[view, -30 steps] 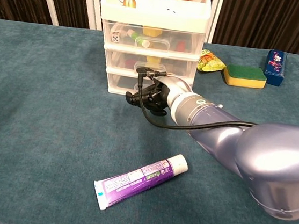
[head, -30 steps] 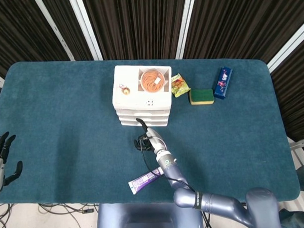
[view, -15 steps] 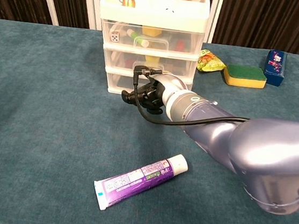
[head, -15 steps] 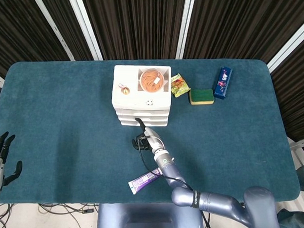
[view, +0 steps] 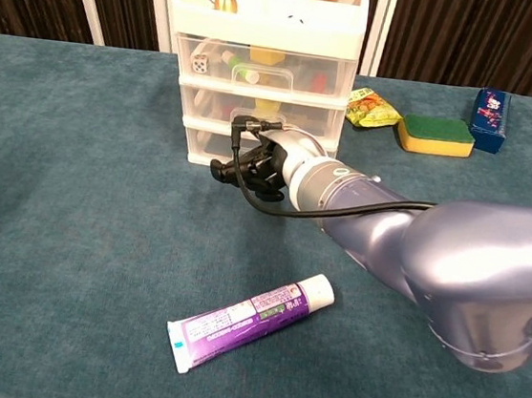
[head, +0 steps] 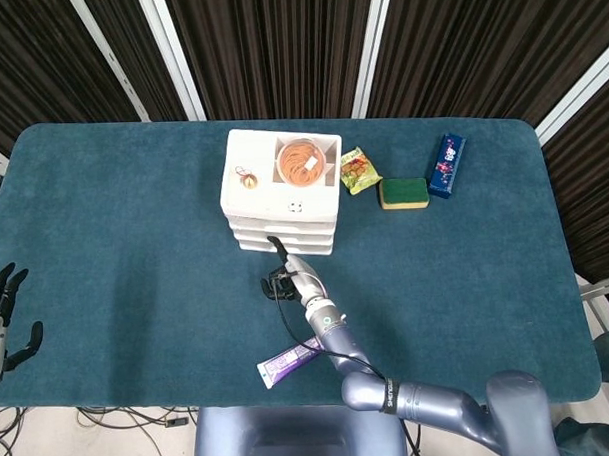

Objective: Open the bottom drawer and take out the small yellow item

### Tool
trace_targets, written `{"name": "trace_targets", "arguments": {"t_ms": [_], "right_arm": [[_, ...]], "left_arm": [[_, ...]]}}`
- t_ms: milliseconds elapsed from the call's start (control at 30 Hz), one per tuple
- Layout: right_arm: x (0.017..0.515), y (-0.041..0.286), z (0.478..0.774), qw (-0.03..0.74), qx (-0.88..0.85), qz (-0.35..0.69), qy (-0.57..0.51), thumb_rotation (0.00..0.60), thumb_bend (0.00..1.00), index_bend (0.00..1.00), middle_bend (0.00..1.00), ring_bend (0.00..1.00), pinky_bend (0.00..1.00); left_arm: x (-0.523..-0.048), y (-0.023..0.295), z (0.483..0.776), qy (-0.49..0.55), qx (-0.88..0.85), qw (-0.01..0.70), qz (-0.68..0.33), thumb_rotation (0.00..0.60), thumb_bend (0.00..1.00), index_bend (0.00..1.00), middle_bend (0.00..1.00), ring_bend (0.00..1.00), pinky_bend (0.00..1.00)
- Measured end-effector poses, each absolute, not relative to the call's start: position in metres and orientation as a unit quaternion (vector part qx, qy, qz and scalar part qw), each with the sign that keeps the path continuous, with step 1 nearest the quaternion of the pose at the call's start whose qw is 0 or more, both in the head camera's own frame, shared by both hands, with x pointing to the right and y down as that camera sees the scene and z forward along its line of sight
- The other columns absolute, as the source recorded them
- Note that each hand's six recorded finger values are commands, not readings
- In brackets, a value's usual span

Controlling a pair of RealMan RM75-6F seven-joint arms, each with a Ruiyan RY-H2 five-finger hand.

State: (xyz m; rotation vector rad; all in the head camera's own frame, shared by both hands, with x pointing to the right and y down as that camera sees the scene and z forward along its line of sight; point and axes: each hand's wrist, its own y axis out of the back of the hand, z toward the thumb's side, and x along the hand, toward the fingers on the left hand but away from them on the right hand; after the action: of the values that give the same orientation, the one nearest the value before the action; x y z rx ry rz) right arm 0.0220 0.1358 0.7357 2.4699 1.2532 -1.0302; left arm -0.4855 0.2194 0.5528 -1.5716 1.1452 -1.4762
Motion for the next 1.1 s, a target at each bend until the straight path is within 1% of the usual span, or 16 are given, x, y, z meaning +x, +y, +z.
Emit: {"name": "trace_targets", "arguments": {"t_ms": [333, 1100], "right_arm": [[0.02, 0.144, 0.736, 0.105, 0.84, -0.344, 0.407, 0.6, 0.55, 0.02, 0.83, 0.96, 1.0], [0.021, 0.158, 0.731, 0.101, 0.852, -0.335, 0.39, 0.6, 0.55, 0.03, 0.83, 0.96, 1.0]], "left_arm": [[-0.487, 0.219, 0.553, 0.443, -0.603, 0.341, -0.569, 0.6, 0.44, 0.05, 0.0, 0.0, 0.0], [-0.487, 0.218, 0.553, 0.443, -0.601, 0.343, -0.57, 0.6, 0.44, 0.05, 0.0, 0.0, 0.0]]}}
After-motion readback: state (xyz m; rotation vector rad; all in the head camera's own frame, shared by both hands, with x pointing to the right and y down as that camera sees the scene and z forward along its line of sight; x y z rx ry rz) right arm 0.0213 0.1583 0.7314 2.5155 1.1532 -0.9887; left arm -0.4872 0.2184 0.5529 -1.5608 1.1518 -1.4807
